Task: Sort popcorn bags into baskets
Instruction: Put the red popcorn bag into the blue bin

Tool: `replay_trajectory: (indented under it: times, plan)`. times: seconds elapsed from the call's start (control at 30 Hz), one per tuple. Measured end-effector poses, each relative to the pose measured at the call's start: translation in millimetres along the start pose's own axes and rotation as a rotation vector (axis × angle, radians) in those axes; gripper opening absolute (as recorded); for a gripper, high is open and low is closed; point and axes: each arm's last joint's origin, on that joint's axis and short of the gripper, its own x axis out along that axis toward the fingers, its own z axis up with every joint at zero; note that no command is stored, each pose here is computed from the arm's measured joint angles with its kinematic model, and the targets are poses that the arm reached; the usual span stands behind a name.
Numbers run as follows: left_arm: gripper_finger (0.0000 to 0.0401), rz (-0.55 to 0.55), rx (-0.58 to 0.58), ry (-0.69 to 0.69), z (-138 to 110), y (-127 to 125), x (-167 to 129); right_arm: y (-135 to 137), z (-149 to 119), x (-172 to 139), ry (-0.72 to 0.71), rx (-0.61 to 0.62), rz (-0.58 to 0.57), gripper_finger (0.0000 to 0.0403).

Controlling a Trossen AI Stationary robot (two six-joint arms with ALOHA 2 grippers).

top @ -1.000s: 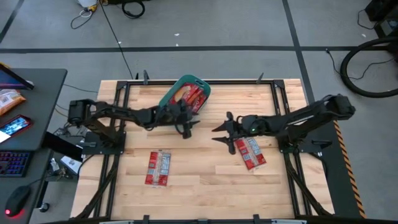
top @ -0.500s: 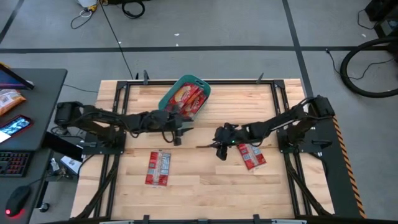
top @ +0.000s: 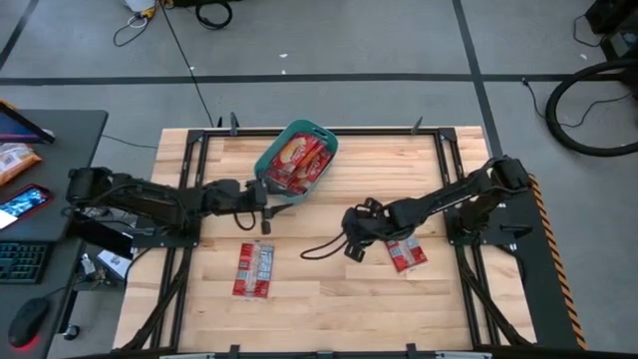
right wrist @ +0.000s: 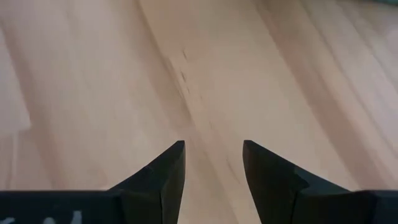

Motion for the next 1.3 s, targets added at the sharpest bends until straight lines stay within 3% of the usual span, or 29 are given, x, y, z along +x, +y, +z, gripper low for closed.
replay_trajectory:
  times: [0.33, 0.5, 0.6, 0.93, 1.1, 1.3]
  plan:
    - [0.0159, 0.034, -0.016, -0.084, -4.2, 7.3, -35.2, -7.0, -3.1, -17.5, 0.225, 0.084, -0.118, 0.0167]
    - [0.0159, 0.032, -0.032, -0.1, -6.9, 7.0, -42.0, -14.4, -10.0, -20.7, 0.38, 0.109, -0.122, 0.0167]
    - [0.0159, 0.03, -0.033, -0.089, -8.3, 6.7, -41.8, -22.2, -14.3, -22.0, 0.493, 0.189, -0.136, 0.0167]
    - [0.0159, 0.027, -0.043, -0.079, -9.2, 6.5, -41.6, -52.4, -54.9, -3.6, 0.689, 0.303, -0.315, 0.0167]
    - [0.0159, 0.027, -0.042, -0.075, -9.5, 6.4, -41.6, -61.1, -60.2, 17.9, 0.658, 0.336, -0.189, 0.0167]
    - [0.016, 0.009, -0.038, -0.063, -10.8, 5.6, -41.5, -41.1, -26.5, 36.6, 0.296, 0.183, 0.157, 0.0167]
